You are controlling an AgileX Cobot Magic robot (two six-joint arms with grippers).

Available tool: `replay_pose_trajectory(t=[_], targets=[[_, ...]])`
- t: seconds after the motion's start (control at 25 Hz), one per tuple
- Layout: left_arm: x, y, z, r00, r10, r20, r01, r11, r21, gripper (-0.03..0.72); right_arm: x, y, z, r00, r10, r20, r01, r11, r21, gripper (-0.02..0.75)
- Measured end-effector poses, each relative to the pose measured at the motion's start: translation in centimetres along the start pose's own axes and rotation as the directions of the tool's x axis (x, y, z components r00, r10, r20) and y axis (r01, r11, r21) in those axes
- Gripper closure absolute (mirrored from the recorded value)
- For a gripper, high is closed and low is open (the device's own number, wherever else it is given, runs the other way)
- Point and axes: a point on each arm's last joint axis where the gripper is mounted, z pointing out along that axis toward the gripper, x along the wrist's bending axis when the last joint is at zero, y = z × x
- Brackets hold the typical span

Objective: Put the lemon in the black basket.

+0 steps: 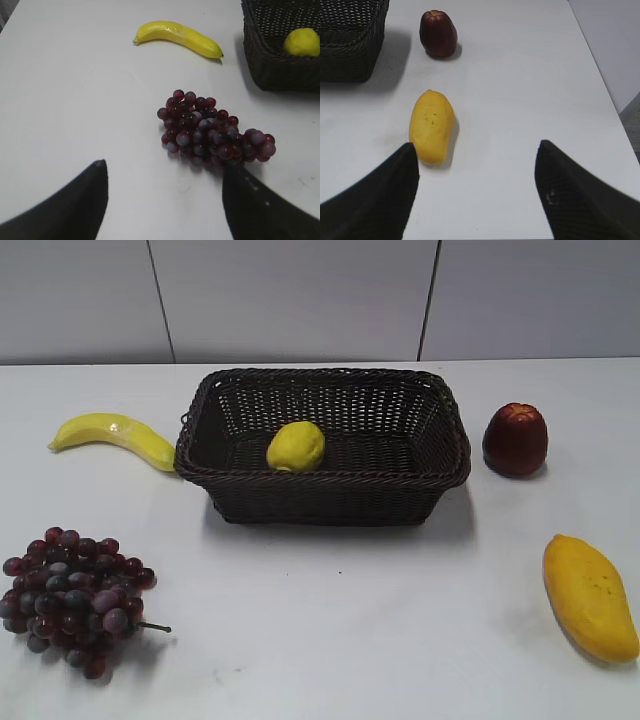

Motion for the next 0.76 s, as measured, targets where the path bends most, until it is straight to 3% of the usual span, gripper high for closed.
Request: replay_pose_trajectory(t=[0.76], targets=[[-0.16, -0.39, -0.62, 1.000, 0.004, -0.003, -0.004, 0.999, -0.050, 0.146, 0.00, 0.00, 0.00, 1.000, 0.000, 0.000, 0.000, 1.000, 0.000, 0.148]])
